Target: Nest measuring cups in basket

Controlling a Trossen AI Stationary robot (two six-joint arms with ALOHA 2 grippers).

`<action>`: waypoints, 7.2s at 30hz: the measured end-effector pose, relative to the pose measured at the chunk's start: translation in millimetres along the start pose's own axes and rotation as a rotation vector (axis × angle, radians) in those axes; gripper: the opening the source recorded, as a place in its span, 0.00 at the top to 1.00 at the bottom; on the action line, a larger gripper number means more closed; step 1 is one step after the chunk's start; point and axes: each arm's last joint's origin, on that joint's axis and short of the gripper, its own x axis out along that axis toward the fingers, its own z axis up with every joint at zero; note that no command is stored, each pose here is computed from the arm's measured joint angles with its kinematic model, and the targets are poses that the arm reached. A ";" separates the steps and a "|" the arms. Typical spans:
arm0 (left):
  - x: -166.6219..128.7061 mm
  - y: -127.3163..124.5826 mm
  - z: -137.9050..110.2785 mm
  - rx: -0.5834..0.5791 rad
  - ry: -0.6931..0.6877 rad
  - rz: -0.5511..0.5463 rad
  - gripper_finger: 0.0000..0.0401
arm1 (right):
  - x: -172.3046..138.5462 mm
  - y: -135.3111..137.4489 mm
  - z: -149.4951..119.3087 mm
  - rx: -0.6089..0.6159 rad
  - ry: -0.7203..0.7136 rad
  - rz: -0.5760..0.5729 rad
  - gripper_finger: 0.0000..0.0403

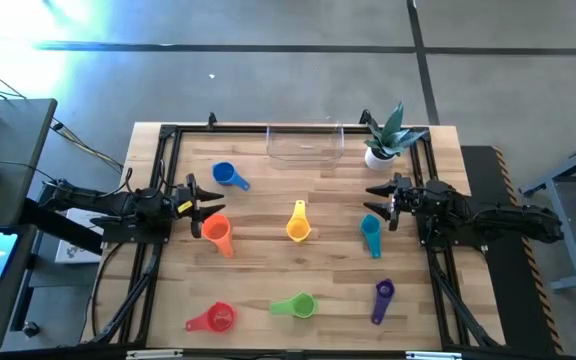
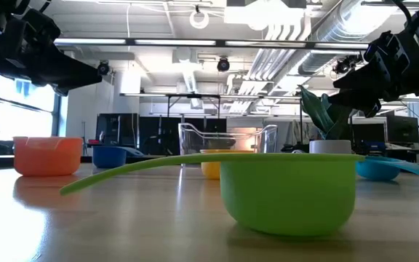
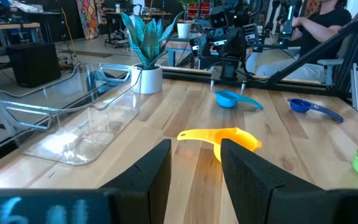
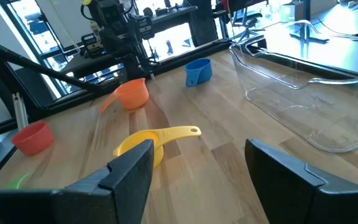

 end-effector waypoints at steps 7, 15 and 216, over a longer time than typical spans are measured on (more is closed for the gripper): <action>0.0 0.0 0.4 -0.001 -0.004 -0.001 0.67 | 0.0 0.0 0.0 0.000 0.000 0.000 0.39; 0.0 0.0 0.4 -0.085 -0.004 0.000 0.67 | 0.0 0.0 0.0 0.000 0.000 0.000 0.39; -0.7 5.9 3.8 -0.679 -0.116 0.188 0.67 | 229.4 30.7 31.3 0.021 1.063 -0.252 0.99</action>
